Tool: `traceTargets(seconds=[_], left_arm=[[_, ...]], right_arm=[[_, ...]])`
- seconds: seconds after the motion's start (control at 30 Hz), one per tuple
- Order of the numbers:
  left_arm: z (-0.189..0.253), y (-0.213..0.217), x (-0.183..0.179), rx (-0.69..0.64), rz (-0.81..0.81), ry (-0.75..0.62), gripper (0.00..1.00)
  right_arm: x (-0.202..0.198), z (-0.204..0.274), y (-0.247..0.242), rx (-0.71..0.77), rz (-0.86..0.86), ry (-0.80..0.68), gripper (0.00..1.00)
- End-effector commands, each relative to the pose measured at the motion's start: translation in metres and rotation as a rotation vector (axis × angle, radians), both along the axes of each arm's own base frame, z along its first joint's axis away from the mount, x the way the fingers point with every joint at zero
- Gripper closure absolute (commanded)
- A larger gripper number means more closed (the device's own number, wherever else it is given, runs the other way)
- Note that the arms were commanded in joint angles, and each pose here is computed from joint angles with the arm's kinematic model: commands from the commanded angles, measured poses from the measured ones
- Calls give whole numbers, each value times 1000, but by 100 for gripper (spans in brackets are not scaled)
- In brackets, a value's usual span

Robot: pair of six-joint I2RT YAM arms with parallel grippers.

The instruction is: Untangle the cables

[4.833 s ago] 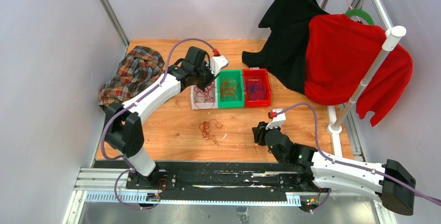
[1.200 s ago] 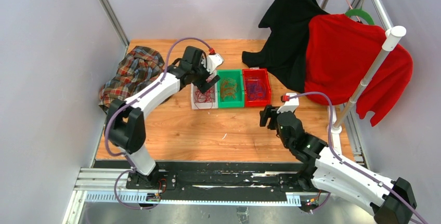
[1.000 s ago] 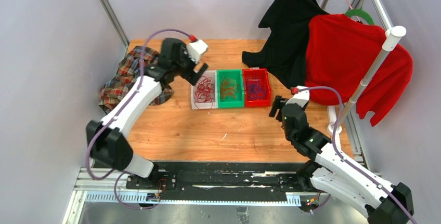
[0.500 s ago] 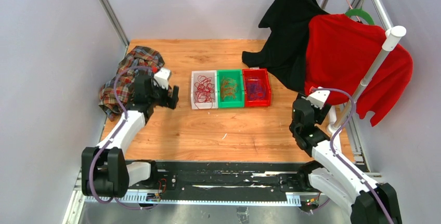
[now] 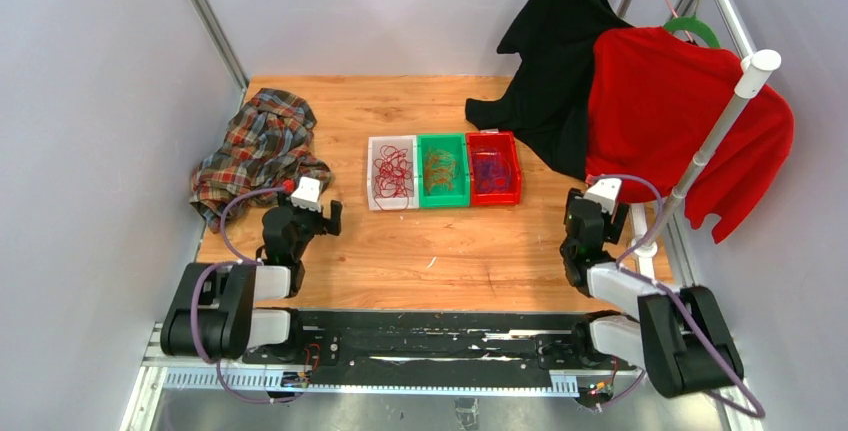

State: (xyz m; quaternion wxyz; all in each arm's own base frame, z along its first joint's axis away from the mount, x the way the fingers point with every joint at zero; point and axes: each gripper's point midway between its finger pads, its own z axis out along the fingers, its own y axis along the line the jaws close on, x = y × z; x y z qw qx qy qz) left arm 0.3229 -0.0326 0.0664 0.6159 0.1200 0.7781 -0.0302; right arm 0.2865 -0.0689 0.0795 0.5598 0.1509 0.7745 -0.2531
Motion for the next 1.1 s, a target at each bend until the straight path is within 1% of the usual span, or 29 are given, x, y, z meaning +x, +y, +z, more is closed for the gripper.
traceTargets(seconds=[0.0, 0.1, 0.17, 0.2, 0.27, 0.3, 0.33, 0.4, 0.47, 0.57, 1.07], left_arm=[[51, 13, 17, -33, 83, -272, 2], [47, 20, 19, -29, 125, -232, 2], [42, 24, 23, -33, 156, -196, 2], [42, 26, 28, -44, 174, -195, 2], [41, 28, 40, -47, 193, -154, 2], [34, 29, 39, -32, 193, -108, 2], [32, 29, 38, -32, 192, -99, 2], [38, 29, 38, -46, 196, -144, 2], [35, 29, 37, -43, 199, -120, 2], [37, 30, 38, -47, 203, -141, 2], [36, 30, 39, -41, 200, -129, 2]], right_arm=[[41, 15, 22, -2, 172, -21, 27], [41, 10, 27, -11, 223, -76, 26], [42, 8, 46, -36, 365, -130, 26], [42, 10, 47, -57, 378, -155, 26], [49, 2, 42, -57, 342, -121, 25], [54, -3, 38, -43, 315, -82, 25], [58, -6, 32, -19, 291, -61, 25], [60, -8, 28, 17, 283, -52, 24], [60, -6, 27, 15, 282, -61, 24], [59, -5, 27, 13, 285, -63, 24], [59, -5, 27, 12, 286, -67, 24]])
